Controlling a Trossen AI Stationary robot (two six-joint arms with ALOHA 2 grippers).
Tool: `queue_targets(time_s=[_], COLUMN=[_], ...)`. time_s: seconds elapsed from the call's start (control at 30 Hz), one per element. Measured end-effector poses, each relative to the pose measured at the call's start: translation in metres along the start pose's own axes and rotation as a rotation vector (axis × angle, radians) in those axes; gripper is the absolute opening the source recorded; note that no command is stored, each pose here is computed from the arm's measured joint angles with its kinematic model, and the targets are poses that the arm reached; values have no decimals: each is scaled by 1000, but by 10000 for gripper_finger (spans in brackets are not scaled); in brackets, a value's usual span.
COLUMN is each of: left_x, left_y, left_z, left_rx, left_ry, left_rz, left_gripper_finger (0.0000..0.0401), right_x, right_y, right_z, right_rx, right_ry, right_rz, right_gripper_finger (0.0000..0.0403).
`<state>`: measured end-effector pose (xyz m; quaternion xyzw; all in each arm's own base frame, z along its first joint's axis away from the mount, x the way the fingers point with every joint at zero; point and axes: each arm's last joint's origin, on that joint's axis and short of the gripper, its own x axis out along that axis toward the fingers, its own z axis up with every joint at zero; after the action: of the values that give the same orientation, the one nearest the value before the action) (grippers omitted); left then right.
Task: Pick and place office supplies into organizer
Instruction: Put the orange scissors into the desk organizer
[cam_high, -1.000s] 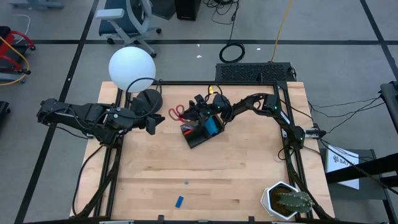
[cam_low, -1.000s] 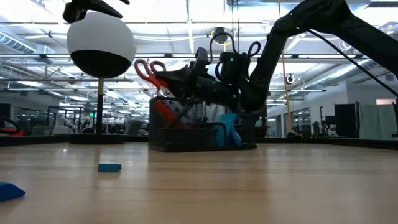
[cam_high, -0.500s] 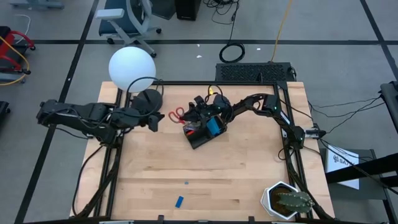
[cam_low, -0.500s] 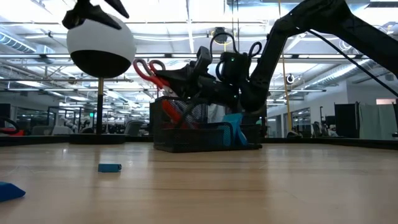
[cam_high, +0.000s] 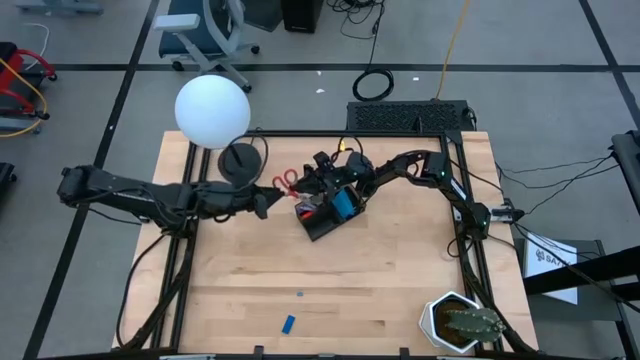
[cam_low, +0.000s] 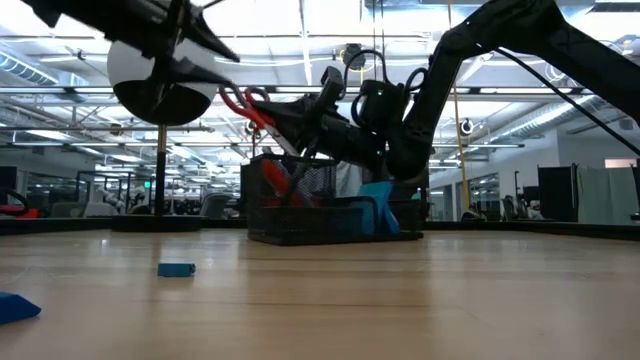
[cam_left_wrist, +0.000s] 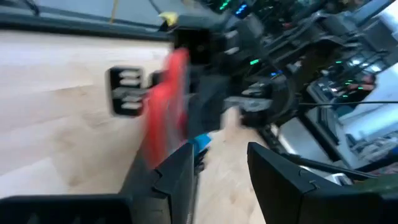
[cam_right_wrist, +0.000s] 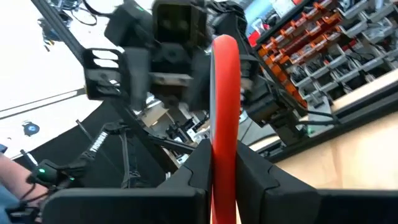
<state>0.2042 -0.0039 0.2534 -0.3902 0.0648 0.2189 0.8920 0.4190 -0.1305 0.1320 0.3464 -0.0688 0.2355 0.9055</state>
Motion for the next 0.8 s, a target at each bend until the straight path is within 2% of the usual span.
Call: queue_targets(time_s=[0.2,0.53,0.63,0.8], left_x=[0,1,2,4], left_y=[9,16,23,29], left_z=[-7,-6,-6,-2], left_rx=[5,176,227,201], left_ry=[5,2,0,0], left_rz=[38,105,185,221], left_gripper_finger=[157,157,157,157], right_x=[0,-1,-1,-1], right_y=[1,0,1,0], right_z=[0,0,0,0], right_rx=[35,48,46,59], right_ry=[-1,7,20,13], right_rz=[7,11,22,14], right_gripper_finger=[29,29,29,29])
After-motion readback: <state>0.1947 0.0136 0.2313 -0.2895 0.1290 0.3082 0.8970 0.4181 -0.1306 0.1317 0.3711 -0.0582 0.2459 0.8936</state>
